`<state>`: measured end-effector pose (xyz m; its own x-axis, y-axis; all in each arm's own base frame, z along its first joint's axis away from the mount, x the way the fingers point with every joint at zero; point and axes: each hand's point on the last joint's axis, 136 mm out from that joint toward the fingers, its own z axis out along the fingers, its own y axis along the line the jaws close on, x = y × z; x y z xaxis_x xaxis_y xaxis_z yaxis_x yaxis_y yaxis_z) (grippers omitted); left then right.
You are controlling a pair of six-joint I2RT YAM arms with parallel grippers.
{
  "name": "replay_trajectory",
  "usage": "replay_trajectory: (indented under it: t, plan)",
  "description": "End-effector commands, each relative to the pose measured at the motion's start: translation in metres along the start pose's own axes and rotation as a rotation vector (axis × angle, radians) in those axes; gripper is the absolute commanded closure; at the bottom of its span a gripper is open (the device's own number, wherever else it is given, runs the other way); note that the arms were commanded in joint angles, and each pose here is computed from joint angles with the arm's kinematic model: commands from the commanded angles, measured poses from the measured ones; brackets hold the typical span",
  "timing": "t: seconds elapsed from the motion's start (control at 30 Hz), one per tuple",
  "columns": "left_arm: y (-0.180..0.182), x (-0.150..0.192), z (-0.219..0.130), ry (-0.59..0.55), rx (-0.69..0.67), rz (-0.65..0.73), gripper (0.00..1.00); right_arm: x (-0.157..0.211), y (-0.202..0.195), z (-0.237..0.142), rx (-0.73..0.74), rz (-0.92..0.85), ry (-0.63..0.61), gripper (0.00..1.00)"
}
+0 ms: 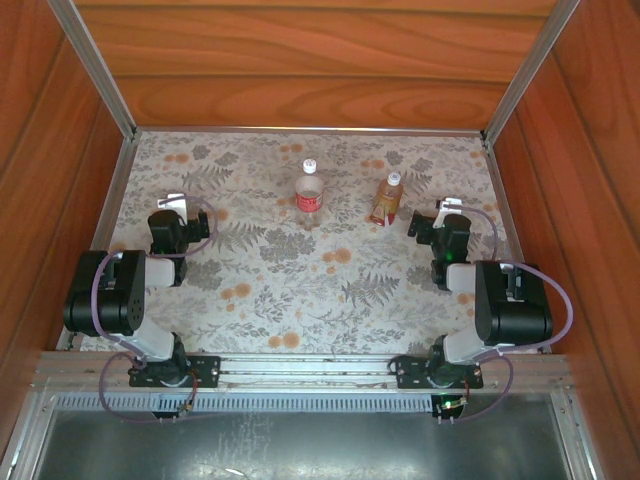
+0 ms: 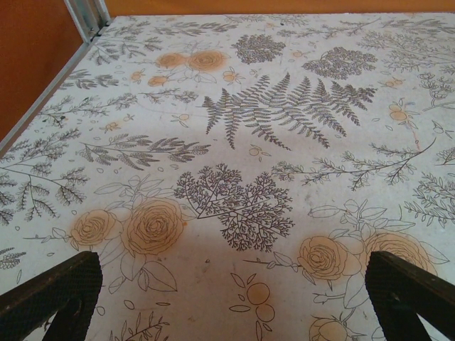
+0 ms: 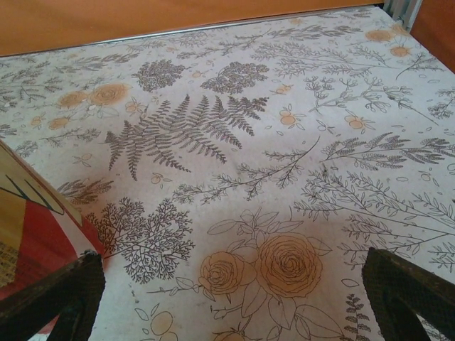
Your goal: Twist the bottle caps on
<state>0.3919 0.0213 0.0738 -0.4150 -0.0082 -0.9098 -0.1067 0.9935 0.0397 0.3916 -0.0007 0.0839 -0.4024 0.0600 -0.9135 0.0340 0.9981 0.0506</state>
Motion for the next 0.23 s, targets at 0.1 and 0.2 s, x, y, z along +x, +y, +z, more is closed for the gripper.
replay_trajectory:
  t: [0.1,0.2]
  plan:
    - [0.0008,-0.0102,0.0017,-0.033,0.003,-0.019,0.00,-0.0119,0.0015,0.0008,-0.014,0.002,-0.035,0.00]
    - [0.0007,-0.0101,0.0005,-0.035,0.004,-0.022,0.00,-0.0109,0.0018,0.0000,-0.017,0.000,-0.036,0.00]
